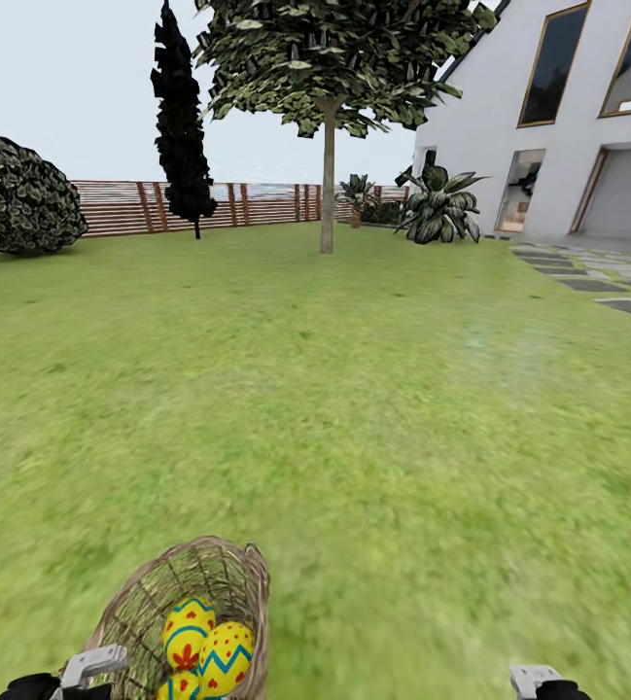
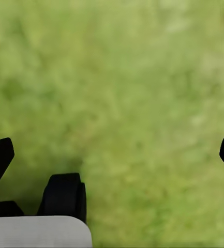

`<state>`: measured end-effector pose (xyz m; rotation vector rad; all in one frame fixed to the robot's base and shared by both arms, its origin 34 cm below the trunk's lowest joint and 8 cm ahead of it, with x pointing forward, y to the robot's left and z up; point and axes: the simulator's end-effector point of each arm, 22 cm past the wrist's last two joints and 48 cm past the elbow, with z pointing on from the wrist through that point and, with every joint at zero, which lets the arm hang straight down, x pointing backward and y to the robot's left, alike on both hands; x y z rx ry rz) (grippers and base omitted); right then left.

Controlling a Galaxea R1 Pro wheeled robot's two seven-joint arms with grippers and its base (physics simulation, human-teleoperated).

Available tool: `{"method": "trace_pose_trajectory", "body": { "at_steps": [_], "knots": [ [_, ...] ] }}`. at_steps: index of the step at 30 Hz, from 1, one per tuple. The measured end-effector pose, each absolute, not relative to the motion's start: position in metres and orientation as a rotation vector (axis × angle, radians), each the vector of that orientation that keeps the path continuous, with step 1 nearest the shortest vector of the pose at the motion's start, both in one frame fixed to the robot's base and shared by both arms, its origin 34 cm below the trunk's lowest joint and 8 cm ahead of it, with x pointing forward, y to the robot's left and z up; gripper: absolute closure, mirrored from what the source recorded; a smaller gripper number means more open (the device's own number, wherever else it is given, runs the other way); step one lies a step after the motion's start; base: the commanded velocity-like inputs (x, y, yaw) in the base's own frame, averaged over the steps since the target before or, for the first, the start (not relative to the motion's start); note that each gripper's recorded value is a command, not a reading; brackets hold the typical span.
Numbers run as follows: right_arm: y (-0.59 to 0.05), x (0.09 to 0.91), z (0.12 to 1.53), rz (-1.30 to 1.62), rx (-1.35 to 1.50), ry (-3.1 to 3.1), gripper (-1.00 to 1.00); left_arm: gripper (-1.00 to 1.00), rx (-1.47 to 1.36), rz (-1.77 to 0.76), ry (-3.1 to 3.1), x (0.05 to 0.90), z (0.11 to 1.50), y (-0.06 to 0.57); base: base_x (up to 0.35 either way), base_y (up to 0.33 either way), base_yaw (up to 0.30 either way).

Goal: Take the three Easter eggs out of the wicker basket on the lawn in the garden, then place them on the lawn next to a single tree (choose any tree) so that all three eggs are next to the same tree and none are left in the basket.

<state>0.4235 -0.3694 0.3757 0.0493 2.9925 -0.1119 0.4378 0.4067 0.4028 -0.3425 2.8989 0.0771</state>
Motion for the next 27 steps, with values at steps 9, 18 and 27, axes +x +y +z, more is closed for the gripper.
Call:
{"method": "trace_pose_trajectory", "body": {
  "at_steps": [9, 18, 27],
  "knots": [
    [-0.365, 0.426, 0.394, -0.110, 0.018, 2.996, -1.00, 1.00, -0.341, 0.009, 2.891, 0.444, 0.422, 0.397, 0.179, 0.000, 0.000],
    [-0.363, 0.429, 0.411, -0.108, 0.017, 2.997, -1.00, 1.00, -0.341, 0.008, 2.894, 0.447, 0.440, 0.396, 0.334, 0.000, 0.000],
    [-0.356, 0.431, 0.428, -0.094, 0.016, 2.997, -1.00, 1.00, -0.342, 0.006, 2.896, 0.448, 0.457, 0.395, 0.337, 0.000, 0.000]
  ]
}}
